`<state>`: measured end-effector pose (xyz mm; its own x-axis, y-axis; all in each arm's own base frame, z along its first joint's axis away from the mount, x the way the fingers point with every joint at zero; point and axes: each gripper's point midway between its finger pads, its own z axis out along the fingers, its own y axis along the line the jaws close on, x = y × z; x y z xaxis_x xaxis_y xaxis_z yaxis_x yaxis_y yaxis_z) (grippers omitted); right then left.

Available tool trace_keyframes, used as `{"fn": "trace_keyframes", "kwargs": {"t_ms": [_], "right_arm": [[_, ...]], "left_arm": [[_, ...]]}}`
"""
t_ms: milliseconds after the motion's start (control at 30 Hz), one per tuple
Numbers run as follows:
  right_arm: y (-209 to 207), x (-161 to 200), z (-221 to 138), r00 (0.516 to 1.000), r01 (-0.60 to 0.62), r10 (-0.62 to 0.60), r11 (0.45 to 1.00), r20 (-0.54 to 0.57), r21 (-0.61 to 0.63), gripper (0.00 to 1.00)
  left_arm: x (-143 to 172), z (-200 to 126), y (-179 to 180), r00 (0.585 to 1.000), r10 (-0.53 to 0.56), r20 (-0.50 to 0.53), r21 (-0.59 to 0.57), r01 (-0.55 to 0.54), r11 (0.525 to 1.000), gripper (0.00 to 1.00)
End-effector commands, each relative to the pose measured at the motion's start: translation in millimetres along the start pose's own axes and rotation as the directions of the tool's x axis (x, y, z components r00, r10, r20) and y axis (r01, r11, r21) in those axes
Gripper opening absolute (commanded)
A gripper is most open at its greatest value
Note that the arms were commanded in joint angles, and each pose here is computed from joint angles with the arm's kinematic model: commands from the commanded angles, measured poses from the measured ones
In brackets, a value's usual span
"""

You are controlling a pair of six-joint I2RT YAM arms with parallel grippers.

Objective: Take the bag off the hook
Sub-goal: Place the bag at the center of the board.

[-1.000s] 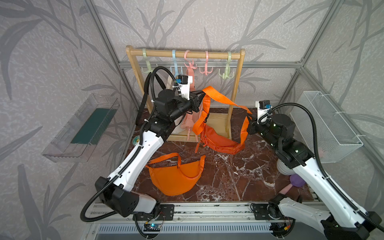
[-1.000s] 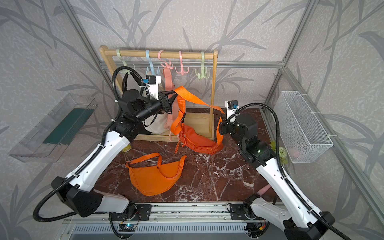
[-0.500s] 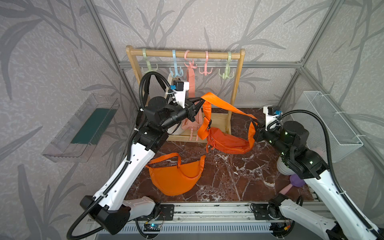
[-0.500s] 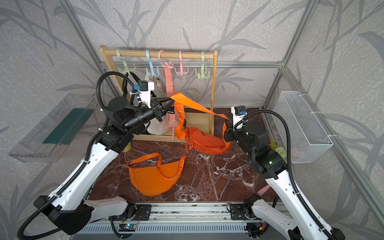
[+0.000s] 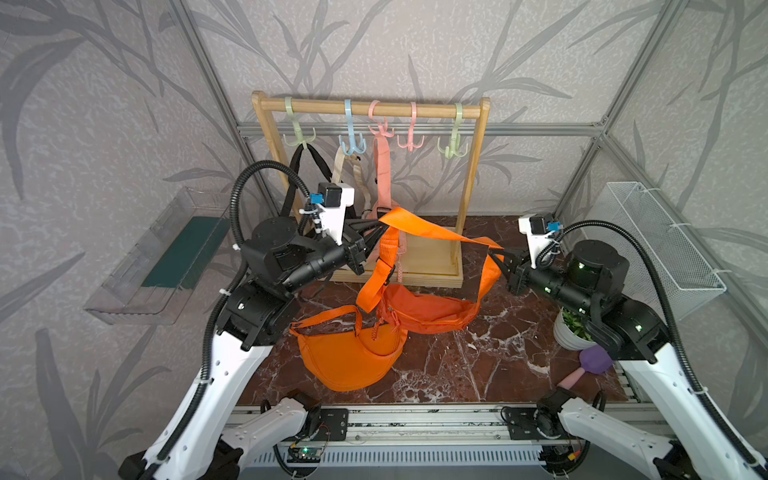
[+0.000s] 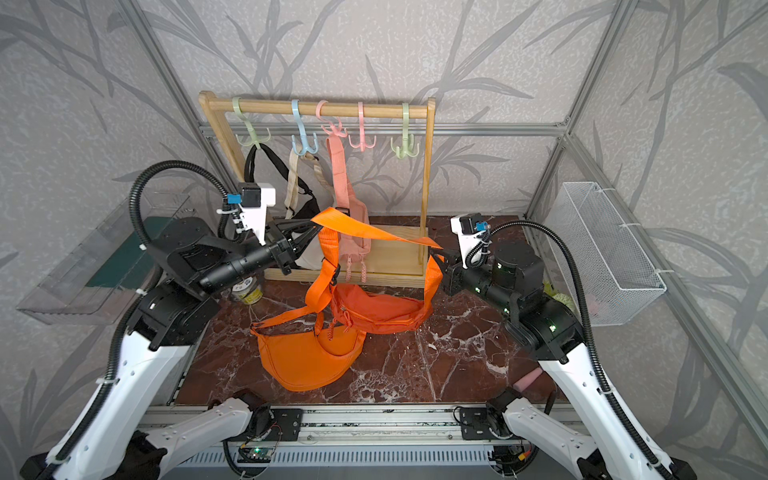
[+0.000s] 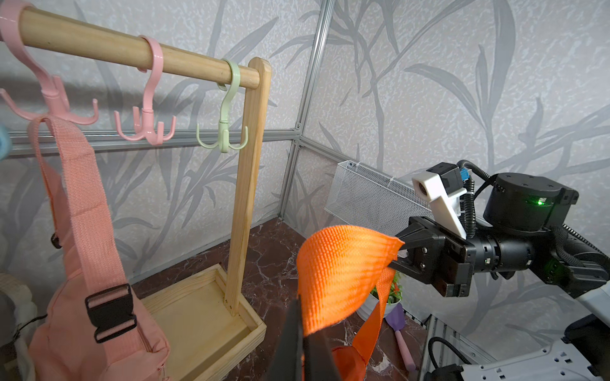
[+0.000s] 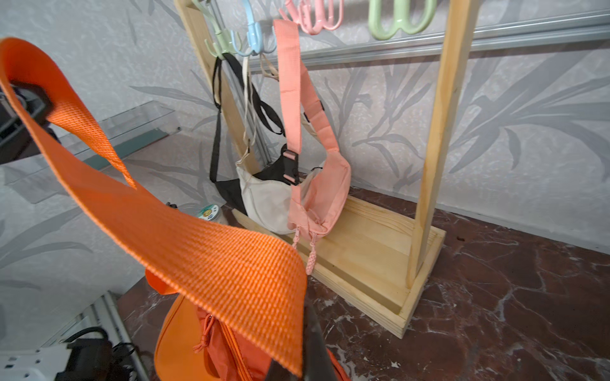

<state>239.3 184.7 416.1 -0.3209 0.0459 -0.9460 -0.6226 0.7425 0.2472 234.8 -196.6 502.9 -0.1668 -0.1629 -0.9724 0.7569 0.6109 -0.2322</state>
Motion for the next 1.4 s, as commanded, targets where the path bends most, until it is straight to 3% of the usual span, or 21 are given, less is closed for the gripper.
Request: {"fn": "trace_keyframes", "kwargs": {"t_ms": [0, 267, 467, 800, 1000, 1200, 1367], "right_arm": [[27, 3, -12, 0.999, -0.027, 0.022, 0.993, -0.049, -0.117, 0.03], [56, 30, -16, 0.985, -0.032, -0.005, 0.976, -0.170, -0.217, 0.03], [60, 57, -16, 0.970, -0.066, 0.013, 0.975, -0.244, -0.213, 0.03], [69, 79, -4, 0.949, -0.099, 0.018, 0.966, -0.316, -0.241, 0.03], [50, 96, 17, 0.935, -0.099, 0.048, 0.987, -0.351, -0.130, 0.02], [38, 105, 26, 0.935, -0.107, 0.078, 0.992, -0.345, -0.066, 0.03], [27, 126, 37, 0.918, -0.136, 0.126, 0.991, -0.375, 0.001, 0.03]], "left_arm": [[-3, -29, -2, 1.000, 0.026, -0.010, -0.069, -0.026, 0.997, 0.00], [12, -76, -3, 0.999, 0.003, -0.038, -0.170, -0.010, 0.985, 0.00], [32, -102, -2, 0.993, -0.091, -0.070, -0.233, 0.072, 0.970, 0.00], [63, -121, -2, 0.965, -0.216, -0.151, -0.284, 0.167, 0.944, 0.00], [87, -122, 31, 0.955, -0.255, -0.152, -0.435, 0.167, 0.885, 0.00], [101, -114, 47, 0.951, -0.272, -0.149, -0.484, 0.170, 0.859, 0.00], [125, -107, 71, 0.940, -0.321, -0.118, -0.560, 0.204, 0.803, 0.00]]}}
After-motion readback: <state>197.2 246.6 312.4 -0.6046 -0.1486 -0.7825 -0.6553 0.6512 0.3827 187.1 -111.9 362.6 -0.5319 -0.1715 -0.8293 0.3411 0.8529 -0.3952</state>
